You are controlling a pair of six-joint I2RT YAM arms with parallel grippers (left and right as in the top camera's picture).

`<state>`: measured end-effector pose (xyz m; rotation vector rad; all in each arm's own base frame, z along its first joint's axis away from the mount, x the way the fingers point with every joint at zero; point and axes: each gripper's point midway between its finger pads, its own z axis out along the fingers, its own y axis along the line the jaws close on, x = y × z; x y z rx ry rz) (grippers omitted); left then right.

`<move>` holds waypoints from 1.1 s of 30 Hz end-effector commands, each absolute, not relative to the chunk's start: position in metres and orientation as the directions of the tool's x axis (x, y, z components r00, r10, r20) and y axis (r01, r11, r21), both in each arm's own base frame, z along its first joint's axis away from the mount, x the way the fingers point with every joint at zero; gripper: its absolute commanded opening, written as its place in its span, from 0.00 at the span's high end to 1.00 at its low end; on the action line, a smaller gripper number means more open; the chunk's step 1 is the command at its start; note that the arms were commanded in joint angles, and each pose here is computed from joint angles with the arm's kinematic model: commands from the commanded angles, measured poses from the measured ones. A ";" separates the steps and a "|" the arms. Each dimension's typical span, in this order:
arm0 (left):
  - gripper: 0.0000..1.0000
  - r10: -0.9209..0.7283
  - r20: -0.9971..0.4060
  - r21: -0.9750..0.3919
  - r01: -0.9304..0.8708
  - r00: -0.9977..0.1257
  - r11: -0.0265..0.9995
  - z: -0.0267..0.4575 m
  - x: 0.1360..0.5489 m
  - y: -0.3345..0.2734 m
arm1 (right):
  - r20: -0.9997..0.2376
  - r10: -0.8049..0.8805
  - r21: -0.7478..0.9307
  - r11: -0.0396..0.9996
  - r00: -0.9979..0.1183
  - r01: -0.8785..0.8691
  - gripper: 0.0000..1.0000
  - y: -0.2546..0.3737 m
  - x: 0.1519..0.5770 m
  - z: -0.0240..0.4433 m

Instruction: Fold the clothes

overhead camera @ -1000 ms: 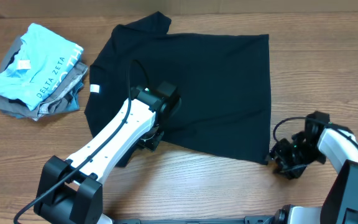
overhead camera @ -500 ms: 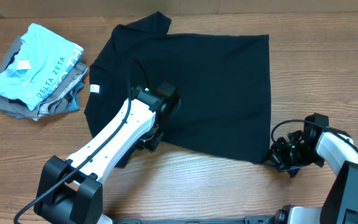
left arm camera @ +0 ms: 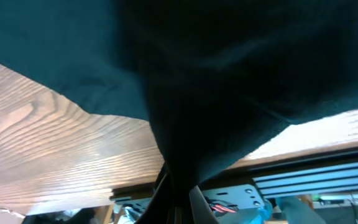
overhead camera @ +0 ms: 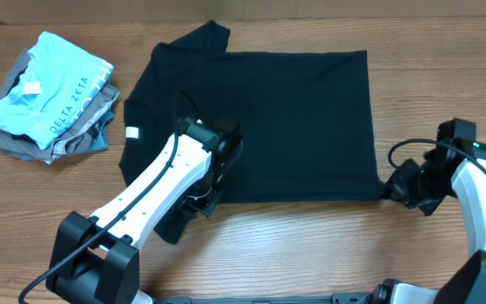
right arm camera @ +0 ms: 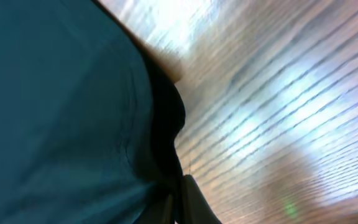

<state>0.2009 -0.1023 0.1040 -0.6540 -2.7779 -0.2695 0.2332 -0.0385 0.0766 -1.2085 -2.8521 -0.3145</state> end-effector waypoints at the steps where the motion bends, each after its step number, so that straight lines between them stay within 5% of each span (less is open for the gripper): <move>1: 0.96 0.424 0.297 0.095 0.468 -0.856 0.878 0.109 0.202 -0.105 | 0.025 0.733 0.136 0.672 -0.680 0.728 0.96 -0.054 0.241 0.084; 7: 0.96 0.431 0.233 0.228 0.480 -0.872 0.847 0.109 0.226 -0.091 | -0.027 0.733 0.167 0.674 -0.680 0.720 0.96 -0.058 0.255 0.086; 13: 0.96 0.539 -0.052 0.492 0.448 -0.841 0.746 0.119 0.316 -0.088 | -0.029 0.733 0.168 0.674 -0.680 0.719 0.96 -0.059 0.256 0.086; 15: 0.89 0.656 -0.194 0.450 0.528 -0.729 0.720 0.117 0.356 -0.122 | -0.031 0.733 0.169 0.674 -0.680 0.719 0.96 -0.059 0.256 0.086; 17: 0.59 0.629 -0.260 0.429 0.496 -0.733 0.755 0.118 0.368 -0.128 | -0.030 0.733 0.168 0.674 -0.680 0.719 0.96 -0.059 0.256 0.086; 20: 0.48 0.585 -0.222 0.360 0.492 -0.780 0.793 0.110 0.351 -0.125 | -0.030 0.730 0.167 0.677 -0.683 0.717 0.96 -0.059 0.256 0.086; 28: 0.48 0.620 -0.113 -0.045 0.627 -0.777 0.778 0.087 0.281 -0.169 | -0.028 0.730 0.166 0.677 -0.683 0.717 0.96 -0.058 0.255 0.086; 33: 0.44 0.682 -0.108 0.017 0.685 -0.723 0.729 0.066 0.277 -0.170 | -0.026 0.730 0.166 0.677 -0.683 0.717 0.96 -0.058 0.255 0.086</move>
